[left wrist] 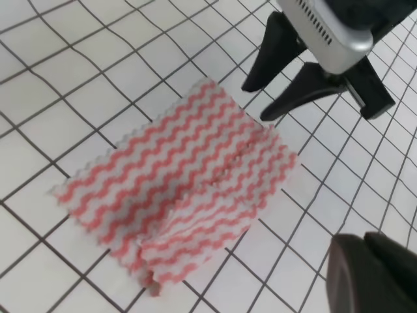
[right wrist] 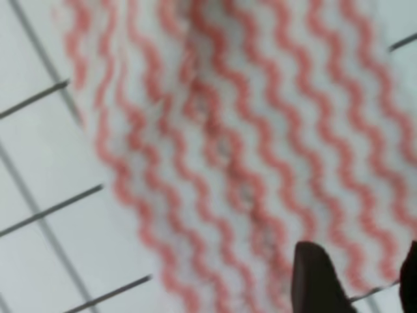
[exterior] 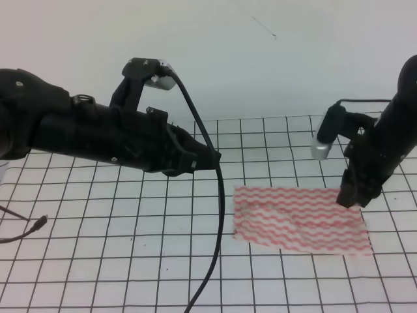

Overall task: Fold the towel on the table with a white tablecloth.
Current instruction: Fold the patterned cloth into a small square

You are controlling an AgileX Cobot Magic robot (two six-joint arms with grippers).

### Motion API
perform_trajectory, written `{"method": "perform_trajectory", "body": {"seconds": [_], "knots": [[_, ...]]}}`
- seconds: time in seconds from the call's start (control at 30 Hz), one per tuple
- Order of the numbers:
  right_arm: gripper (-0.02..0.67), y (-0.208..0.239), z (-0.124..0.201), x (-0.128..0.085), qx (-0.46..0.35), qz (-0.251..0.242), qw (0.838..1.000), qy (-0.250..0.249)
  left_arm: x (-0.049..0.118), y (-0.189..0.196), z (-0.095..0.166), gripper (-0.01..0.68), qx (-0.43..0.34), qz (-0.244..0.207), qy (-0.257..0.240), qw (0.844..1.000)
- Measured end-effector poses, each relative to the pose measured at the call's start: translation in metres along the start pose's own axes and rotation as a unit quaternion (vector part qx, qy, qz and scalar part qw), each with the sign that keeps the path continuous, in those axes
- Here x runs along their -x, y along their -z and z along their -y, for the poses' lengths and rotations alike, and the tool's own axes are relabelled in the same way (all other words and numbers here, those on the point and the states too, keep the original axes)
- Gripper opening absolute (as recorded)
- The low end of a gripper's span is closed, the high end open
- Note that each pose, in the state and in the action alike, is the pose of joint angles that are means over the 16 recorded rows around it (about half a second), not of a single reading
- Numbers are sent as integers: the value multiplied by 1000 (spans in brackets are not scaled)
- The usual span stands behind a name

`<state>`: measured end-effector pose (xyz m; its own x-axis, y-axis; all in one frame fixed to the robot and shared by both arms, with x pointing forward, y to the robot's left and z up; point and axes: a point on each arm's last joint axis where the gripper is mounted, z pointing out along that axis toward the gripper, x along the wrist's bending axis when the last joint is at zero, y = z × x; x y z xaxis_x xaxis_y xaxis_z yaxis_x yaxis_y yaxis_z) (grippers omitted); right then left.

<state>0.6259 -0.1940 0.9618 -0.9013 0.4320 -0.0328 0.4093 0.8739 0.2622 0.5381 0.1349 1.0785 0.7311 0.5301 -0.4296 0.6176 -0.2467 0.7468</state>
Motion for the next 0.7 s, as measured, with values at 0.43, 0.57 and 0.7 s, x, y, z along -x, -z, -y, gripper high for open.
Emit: {"method": "perform_trajectory", "body": {"seconds": [0.43,0.57,0.7], "knots": [[350,0,9,-3,-48,-19,998,-24,1,0,1,-1,-5,7,1,1000],[360,-2,11,-4,-56,-25,998,-26,2,0,1,-1,-6,9,0,1000],[353,-5,12,-5,-62,-35,997,-27,2,0,1,-1,-6,9,0,1000]]}}
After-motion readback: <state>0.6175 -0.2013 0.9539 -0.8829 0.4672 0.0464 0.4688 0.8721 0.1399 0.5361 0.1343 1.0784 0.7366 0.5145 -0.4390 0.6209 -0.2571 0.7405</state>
